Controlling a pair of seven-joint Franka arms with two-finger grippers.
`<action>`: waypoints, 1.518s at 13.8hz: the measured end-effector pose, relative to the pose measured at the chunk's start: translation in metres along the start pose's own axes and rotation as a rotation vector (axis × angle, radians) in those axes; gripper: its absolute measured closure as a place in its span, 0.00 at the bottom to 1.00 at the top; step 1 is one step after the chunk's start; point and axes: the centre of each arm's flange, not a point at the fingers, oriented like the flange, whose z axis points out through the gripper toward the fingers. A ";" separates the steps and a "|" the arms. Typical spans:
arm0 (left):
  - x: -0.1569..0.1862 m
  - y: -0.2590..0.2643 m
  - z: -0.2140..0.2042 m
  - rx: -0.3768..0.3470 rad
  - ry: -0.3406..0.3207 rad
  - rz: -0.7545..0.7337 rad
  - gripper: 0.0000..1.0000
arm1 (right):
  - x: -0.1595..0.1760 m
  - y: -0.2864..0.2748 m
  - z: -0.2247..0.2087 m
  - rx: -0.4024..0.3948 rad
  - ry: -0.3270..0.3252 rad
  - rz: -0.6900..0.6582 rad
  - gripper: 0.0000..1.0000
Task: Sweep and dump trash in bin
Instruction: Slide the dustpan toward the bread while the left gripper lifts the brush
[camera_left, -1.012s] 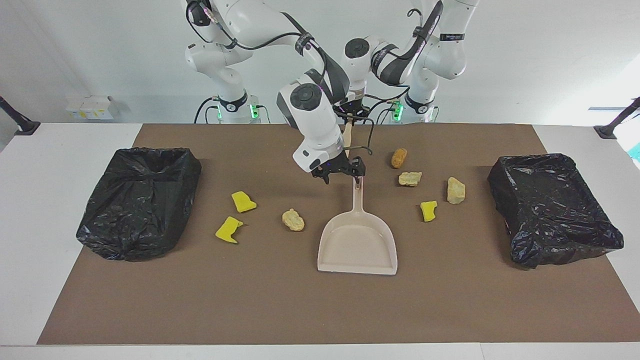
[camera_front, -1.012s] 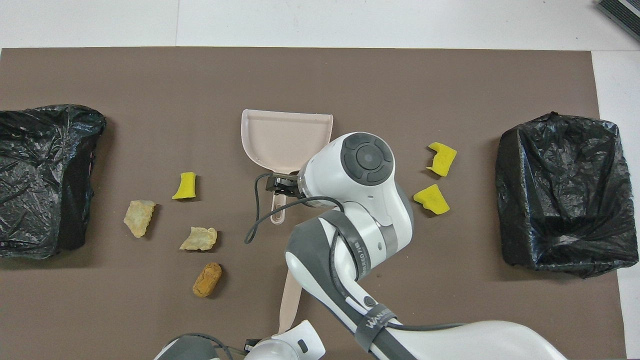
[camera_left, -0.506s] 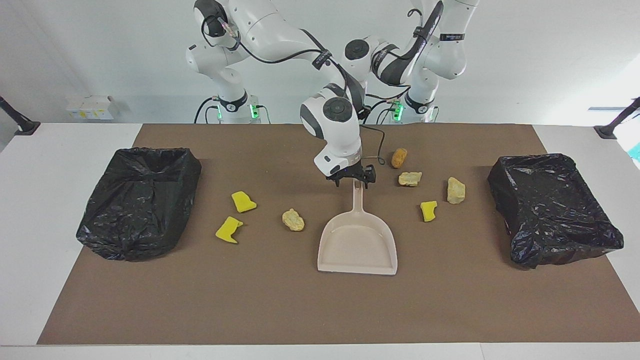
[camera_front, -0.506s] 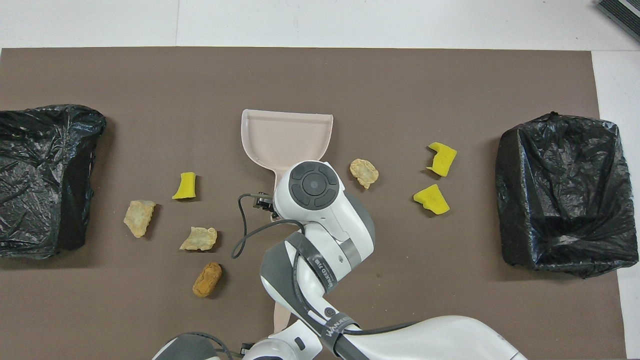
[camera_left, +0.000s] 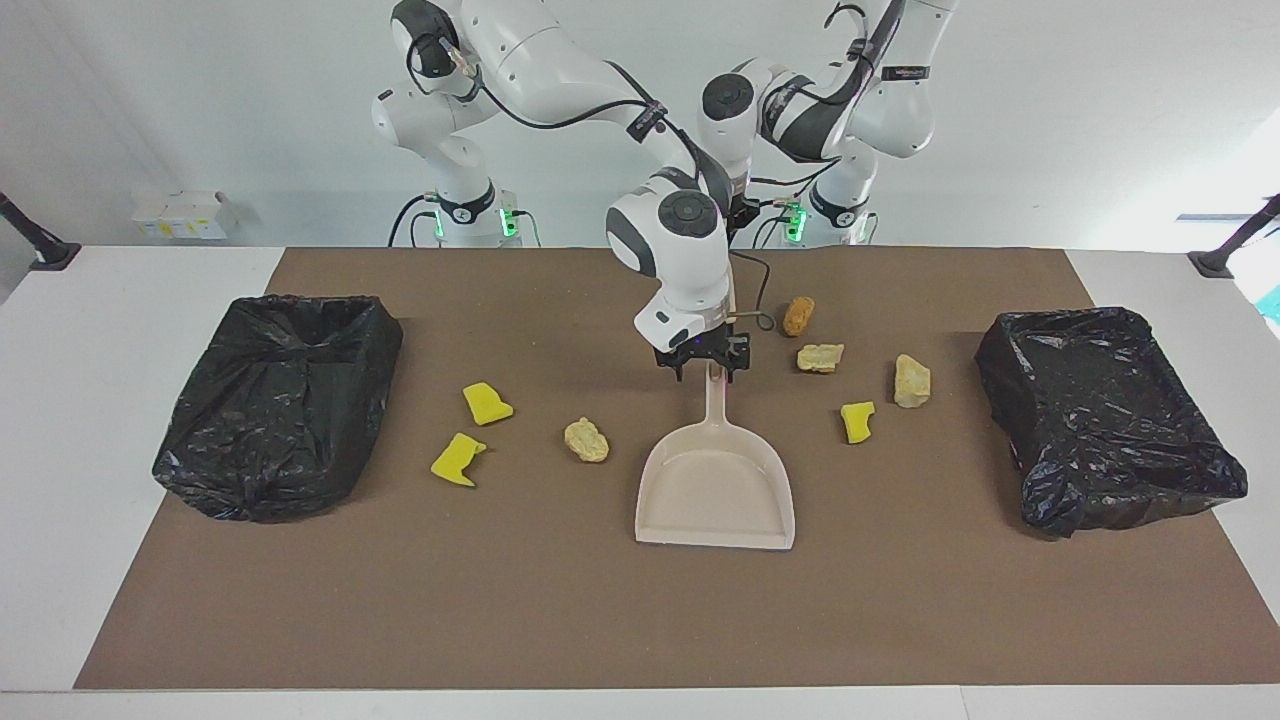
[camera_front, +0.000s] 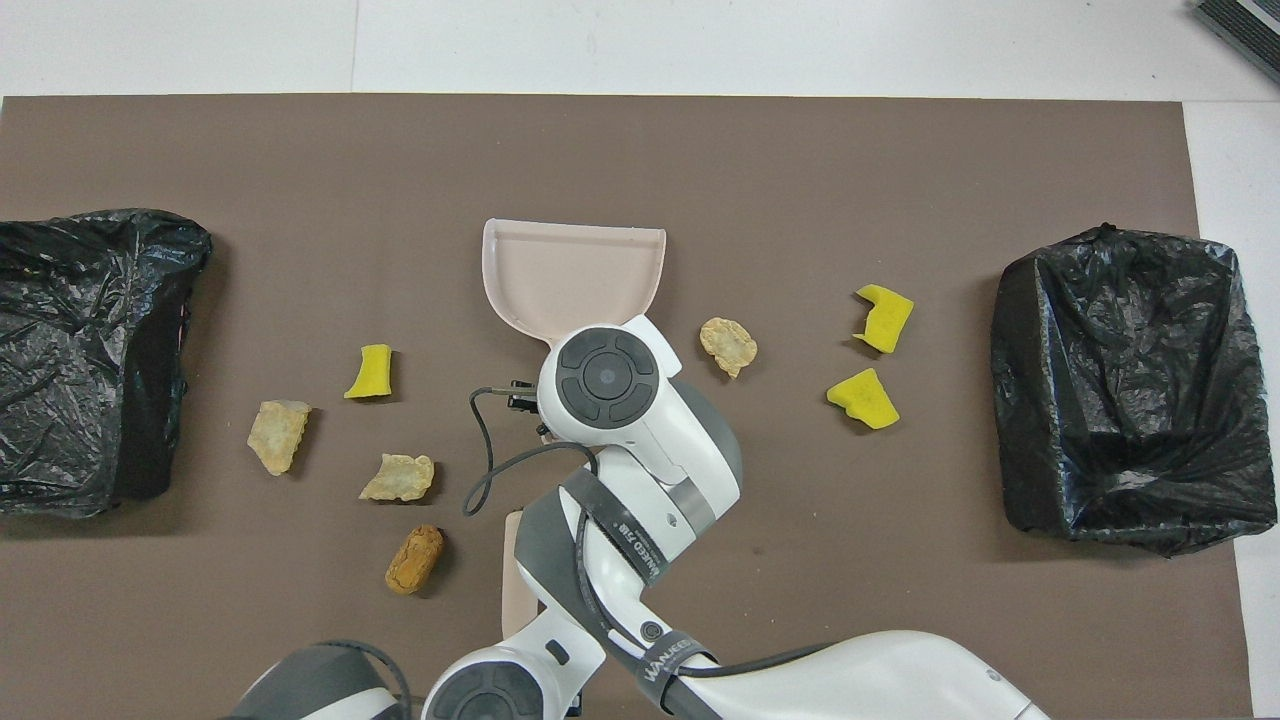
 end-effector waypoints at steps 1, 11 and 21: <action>0.009 -0.013 -0.012 -0.001 0.004 -0.031 0.73 | 0.001 0.000 0.000 -0.006 0.008 -0.008 0.38; 0.099 -0.147 -0.057 -0.046 0.002 -0.330 0.73 | 0.007 0.002 -0.003 -0.015 0.028 -0.049 0.67; 0.159 -0.235 -0.052 0.004 0.027 -0.254 0.73 | 0.001 0.021 -0.064 -0.086 -0.044 -0.448 0.67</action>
